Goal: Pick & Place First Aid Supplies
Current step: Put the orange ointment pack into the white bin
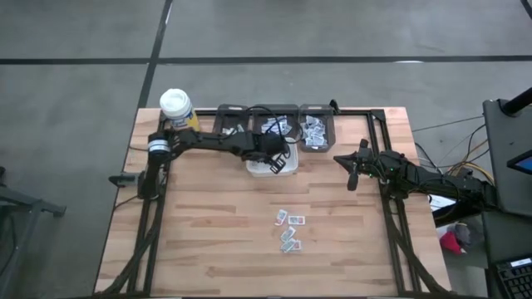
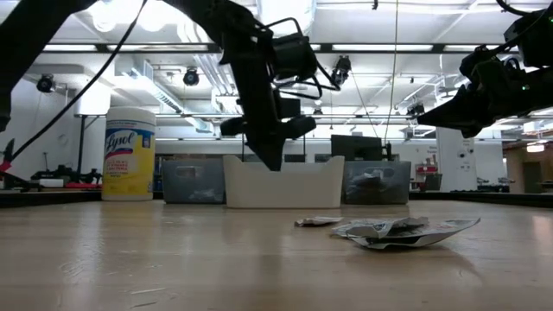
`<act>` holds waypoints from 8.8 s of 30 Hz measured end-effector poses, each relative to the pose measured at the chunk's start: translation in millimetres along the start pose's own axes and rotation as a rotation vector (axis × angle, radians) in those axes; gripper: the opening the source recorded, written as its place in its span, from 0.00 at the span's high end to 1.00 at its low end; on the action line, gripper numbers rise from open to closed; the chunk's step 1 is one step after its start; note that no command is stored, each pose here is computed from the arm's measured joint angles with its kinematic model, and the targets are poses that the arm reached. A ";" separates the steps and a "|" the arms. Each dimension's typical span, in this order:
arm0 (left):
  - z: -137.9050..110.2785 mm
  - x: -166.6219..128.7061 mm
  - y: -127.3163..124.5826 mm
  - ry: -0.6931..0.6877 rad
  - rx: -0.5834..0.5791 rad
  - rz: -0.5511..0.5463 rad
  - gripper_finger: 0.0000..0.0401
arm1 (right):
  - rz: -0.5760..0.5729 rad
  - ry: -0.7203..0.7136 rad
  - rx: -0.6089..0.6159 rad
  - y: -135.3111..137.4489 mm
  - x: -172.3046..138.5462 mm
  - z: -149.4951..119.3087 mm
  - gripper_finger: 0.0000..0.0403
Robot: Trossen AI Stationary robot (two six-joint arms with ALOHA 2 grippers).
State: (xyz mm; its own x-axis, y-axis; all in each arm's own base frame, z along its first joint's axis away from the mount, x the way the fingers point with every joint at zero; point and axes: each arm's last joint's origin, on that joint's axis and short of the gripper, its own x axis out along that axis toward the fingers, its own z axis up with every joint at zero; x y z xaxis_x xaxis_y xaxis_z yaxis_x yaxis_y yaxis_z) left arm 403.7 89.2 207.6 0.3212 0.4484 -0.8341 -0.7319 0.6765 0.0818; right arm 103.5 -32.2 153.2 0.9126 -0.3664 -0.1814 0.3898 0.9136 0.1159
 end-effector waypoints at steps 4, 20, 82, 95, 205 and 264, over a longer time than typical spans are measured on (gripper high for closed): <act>1.7 6.6 2.9 0.040 0.019 -0.062 0.96 | -0.002 0.000 0.000 -0.1 0.1 0.0 0.98; -8.8 -85.3 -55.6 0.007 0.155 -0.520 0.68 | 0.000 -0.002 0.019 0.0 0.0 0.1 0.98; -102.3 -48.6 -131.4 0.142 0.008 -0.234 1.00 | 0.001 0.000 0.038 0.0 0.0 0.0 0.98; 7.0 -98.9 -25.7 -0.214 0.207 -0.109 1.00 | 0.001 0.000 0.034 0.0 0.0 0.0 0.98; -7.2 -73.4 -58.9 0.012 0.276 0.004 1.00 | 0.001 0.006 0.034 0.0 0.4 -0.5 0.98; -88.8 -6.0 -187.8 0.174 0.552 -0.504 0.82 | 0.000 0.007 0.053 0.0 0.4 -0.5 0.98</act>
State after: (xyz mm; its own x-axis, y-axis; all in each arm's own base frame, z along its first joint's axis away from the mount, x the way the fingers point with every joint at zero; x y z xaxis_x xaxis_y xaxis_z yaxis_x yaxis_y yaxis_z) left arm 485.9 -92.4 148.8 0.4037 -0.0587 -0.9130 -0.1012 0.9890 -0.1083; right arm 103.9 -32.3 152.6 0.9120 -0.3646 -0.1881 0.3956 0.9031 0.1673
